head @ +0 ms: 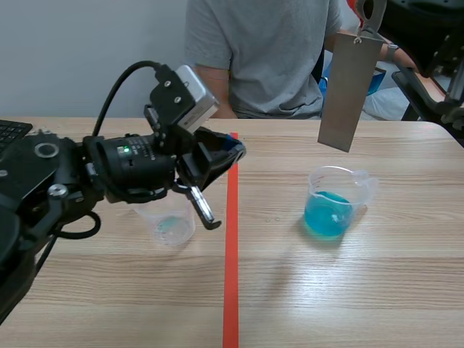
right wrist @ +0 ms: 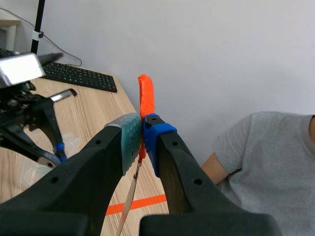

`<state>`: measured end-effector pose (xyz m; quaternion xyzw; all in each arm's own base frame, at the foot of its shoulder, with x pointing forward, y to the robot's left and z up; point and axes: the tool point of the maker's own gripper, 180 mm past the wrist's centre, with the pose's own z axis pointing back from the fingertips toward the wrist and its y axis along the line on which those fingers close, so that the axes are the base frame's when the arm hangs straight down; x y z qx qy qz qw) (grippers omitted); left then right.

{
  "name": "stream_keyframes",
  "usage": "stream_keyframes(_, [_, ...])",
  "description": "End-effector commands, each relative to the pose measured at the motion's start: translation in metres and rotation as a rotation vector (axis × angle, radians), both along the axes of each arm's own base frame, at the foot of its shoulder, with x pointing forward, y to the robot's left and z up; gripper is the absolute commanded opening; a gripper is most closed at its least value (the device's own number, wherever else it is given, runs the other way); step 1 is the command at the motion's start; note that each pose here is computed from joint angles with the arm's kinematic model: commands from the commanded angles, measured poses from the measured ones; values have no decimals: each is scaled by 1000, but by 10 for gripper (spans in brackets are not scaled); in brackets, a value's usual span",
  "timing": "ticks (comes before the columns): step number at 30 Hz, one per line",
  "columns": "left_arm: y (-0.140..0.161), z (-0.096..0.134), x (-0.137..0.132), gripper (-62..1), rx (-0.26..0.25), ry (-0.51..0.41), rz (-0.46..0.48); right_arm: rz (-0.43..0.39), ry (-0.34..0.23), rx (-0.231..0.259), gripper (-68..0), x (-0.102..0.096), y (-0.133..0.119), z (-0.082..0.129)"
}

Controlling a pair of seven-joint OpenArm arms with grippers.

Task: Do the redox reaction experiment.
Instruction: 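Raise the plate and point at it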

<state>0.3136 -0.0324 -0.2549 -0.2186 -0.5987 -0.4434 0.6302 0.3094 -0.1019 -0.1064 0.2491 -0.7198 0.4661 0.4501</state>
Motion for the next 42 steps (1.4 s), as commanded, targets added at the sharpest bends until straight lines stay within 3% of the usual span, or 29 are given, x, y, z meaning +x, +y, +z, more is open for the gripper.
stream_keyframes(1, [5,14,-6,-568,-52,-20,10,5,-50,19,-665,0,-4,20])
stream_keyframes(10, [46,29,-56,-568,-61,-14,98,4,-49,17,-665,1,-4,20])
stream_keyframes(21, [80,49,-126,-568,-5,51,192,1,-45,11,-665,1,-4,19])
stream_keyframes(25, [87,54,-145,-568,38,83,207,-3,-42,6,-665,2,-4,18])
stream_keyframes(31, [92,59,-157,-569,71,104,215,-3,-42,9,-665,2,-4,18])
stream_keyframes(42, [93,61,-157,-569,71,100,229,-4,-38,22,-665,2,-4,20])
